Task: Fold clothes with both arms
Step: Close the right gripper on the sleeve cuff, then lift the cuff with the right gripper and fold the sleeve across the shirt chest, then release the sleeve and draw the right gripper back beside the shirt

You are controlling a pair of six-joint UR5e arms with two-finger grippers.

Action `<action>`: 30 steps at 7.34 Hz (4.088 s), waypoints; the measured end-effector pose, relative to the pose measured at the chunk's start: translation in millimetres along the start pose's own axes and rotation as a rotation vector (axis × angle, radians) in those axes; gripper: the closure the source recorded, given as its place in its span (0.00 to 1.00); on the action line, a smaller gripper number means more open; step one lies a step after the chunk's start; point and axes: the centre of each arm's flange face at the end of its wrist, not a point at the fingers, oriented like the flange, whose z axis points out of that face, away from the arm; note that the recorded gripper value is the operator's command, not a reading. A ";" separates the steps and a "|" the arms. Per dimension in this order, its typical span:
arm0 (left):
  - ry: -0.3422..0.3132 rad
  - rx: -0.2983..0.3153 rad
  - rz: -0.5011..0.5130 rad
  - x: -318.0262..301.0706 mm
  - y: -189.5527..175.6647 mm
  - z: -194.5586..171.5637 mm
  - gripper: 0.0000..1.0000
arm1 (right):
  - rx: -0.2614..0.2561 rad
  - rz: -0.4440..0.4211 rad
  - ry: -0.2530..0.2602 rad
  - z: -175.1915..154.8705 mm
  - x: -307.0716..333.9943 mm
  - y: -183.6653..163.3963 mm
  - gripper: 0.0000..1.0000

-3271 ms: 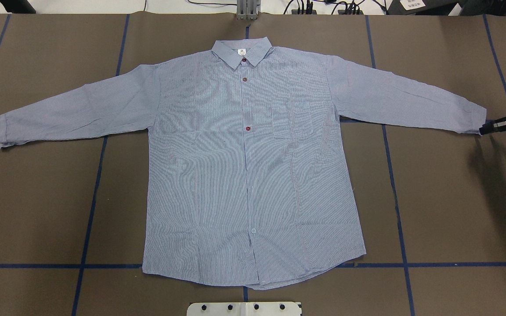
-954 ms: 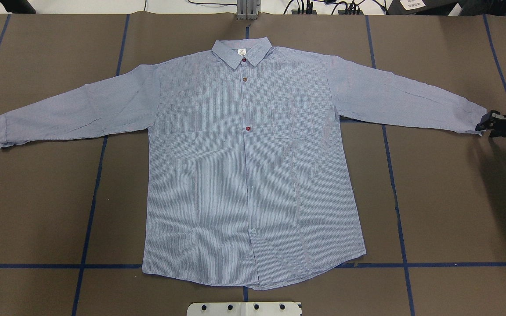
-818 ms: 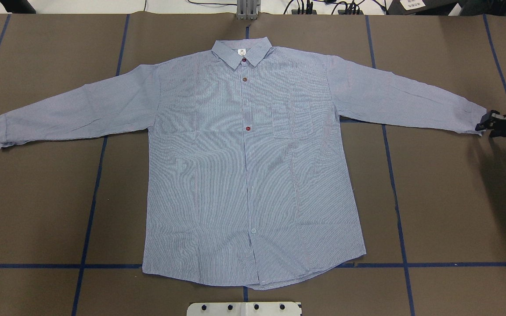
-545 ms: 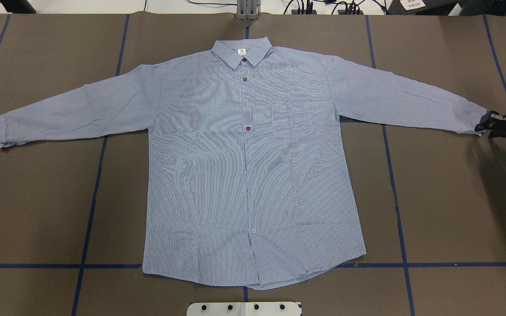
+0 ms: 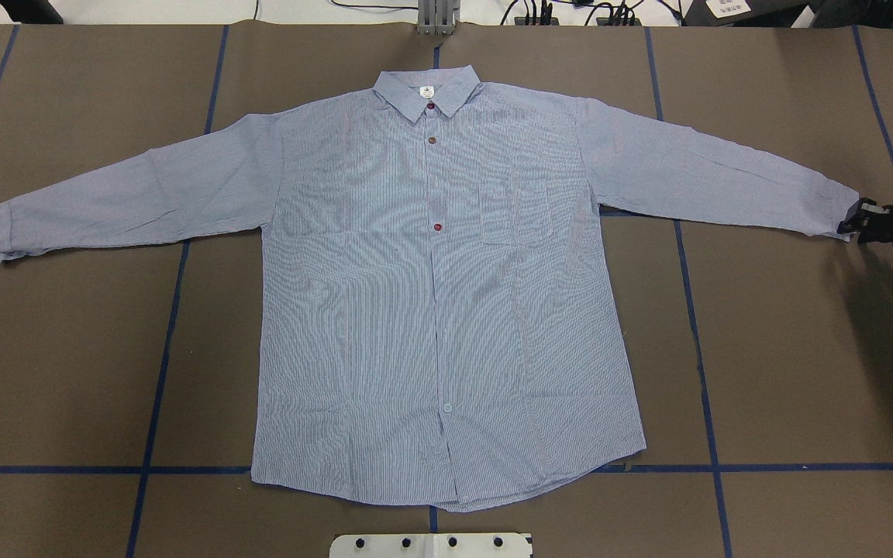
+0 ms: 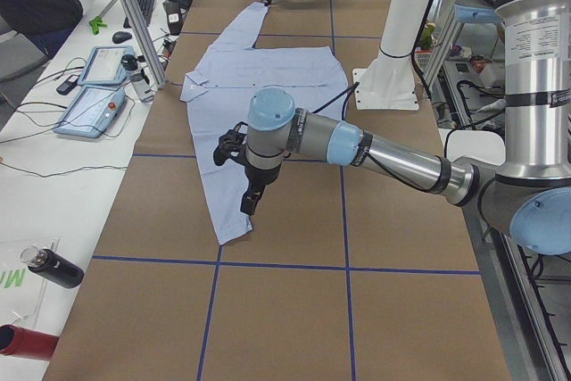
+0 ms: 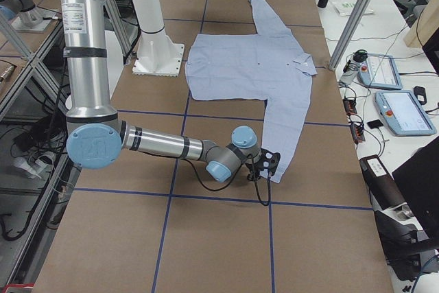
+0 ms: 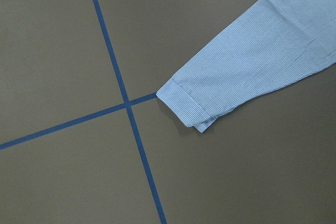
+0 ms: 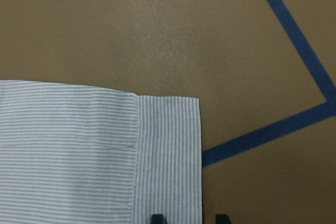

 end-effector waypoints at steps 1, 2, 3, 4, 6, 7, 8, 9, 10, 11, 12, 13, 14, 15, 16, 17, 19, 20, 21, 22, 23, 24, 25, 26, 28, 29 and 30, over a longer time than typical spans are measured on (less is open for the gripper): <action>0.000 0.000 0.000 0.0 -0.1 -0.1 0.00 | 0.002 -0.001 0.000 0.3 -1.2 0.5 1.00; 0.000 0.000 0.000 0.0 0.0 -0.1 0.00 | 0.004 -0.002 -0.004 -0.9 -3.7 0.3 1.00; 0.000 0.001 0.000 -0.1 0.1 -0.1 0.00 | 0.005 -0.005 -0.012 -3.6 -8.1 0.1 1.00; 0.000 0.001 0.000 -0.1 0.0 -0.2 0.00 | 0.005 -0.011 -0.025 -8.4 -15.6 -0.1 1.00; 0.000 0.001 0.000 -0.1 -0.2 -0.3 0.00 | -0.012 -0.024 -0.072 -26.6 -43.6 -3.2 1.00; 0.000 0.001 0.000 0.0 -0.2 -0.3 0.00 | -0.023 -0.019 -0.092 -48.1 -76.1 -12.8 1.00; 0.000 0.001 0.000 0.1 -0.4 -0.4 0.00 | -0.028 -0.013 -0.099 -77.0 -123.3 -22.0 1.00; 0.000 0.002 0.000 0.3 -1.0 -0.5 0.00 | -0.022 -0.014 -0.102 -109.4 -179.5 -28.6 1.00; 0.000 0.002 -0.001 0.3 -1.5 -0.5 0.00 | 0.000 -0.030 -0.106 -135.4 -233.1 -28.7 1.00; 0.000 0.002 -0.001 0.6 -2.0 -0.5 0.00 | 0.038 -0.069 -0.114 -150.1 -284.2 -18.6 1.00; 0.000 0.003 -0.001 0.8 -2.2 -0.7 0.00 | 0.077 -0.107 -0.133 -158.1 -332.9 -4.0 1.00; 0.000 0.003 0.000 1.0 -2.4 -0.8 0.00 | 0.106 -0.115 -0.156 -164.4 -385.7 14.7 1.00; 0.000 0.003 -0.001 0.9 -2.5 -0.6 0.00 | 0.130 -0.102 -0.164 -170.7 -438.2 36.3 1.00; 0.000 0.002 -0.002 0.4 -2.3 -0.2 0.00 | 0.152 -0.089 -0.155 -181.5 -488.3 57.8 1.00; 0.000 0.000 -0.003 -0.1 -2.2 0.5 0.00 | 0.165 -0.073 -0.154 -200.0 -531.2 73.4 1.00; 0.000 -0.001 -0.005 -0.8 -1.9 1.1 0.00 | 0.180 -0.063 -0.164 -217.2 -567.7 88.6 1.00; 0.001 -0.004 -0.007 -1.9 -1.6 2.3 0.00 | 0.221 -0.031 -0.170 -220.6 -658.7 135.9 1.00; 0.001 -0.006 -0.009 -2.7 -1.3 3.1 0.00 | 0.247 -0.014 -0.148 -204.4 -710.0 169.3 0.86; 0.001 -0.007 -0.011 -3.3 -1.1 3.8 0.00 | 0.273 -0.005 -0.123 -183.4 -746.3 200.3 0.24; 0.002 -0.009 -0.012 -3.9 -0.9 4.4 0.00 | 0.287 -0.001 -0.111 -162.7 -766.4 220.3 0.05; 0.002 -0.010 -0.013 -4.3 -0.8 4.8 0.00 | 0.292 0.005 -0.099 -145.5 -785.0 230.3 0.04; 0.002 -0.010 -0.013 -4.4 -0.7 4.9 0.00 | 0.292 0.014 -0.084 -139.1 -806.6 235.1 0.02; 0.002 -0.010 -0.014 -4.4 -0.7 4.9 0.00 | 0.290 0.020 -0.078 -140.6 -822.5 237.0 0.02; 0.002 -0.009 -0.013 -4.3 -1.0 4.8 0.00 | 0.283 0.024 -0.077 -143.3 -829.5 235.8 0.01; 0.024 0.014 0.008 -0.2 -5.1 2.6 0.00 | 0.186 0.023 -0.065 -148.0 -825.1 212.0 0.01; 0.050 0.046 0.037 5.1 -8.9 -0.3 0.00 | 0.122 0.009 -0.052 -147.7 -808.0 193.7 0.01; 0.061 0.082 0.078 11.1 -13.5 -2.4 0.00 | 0.084 -0.023 -0.032 -146.6 -778.8 179.4 0.00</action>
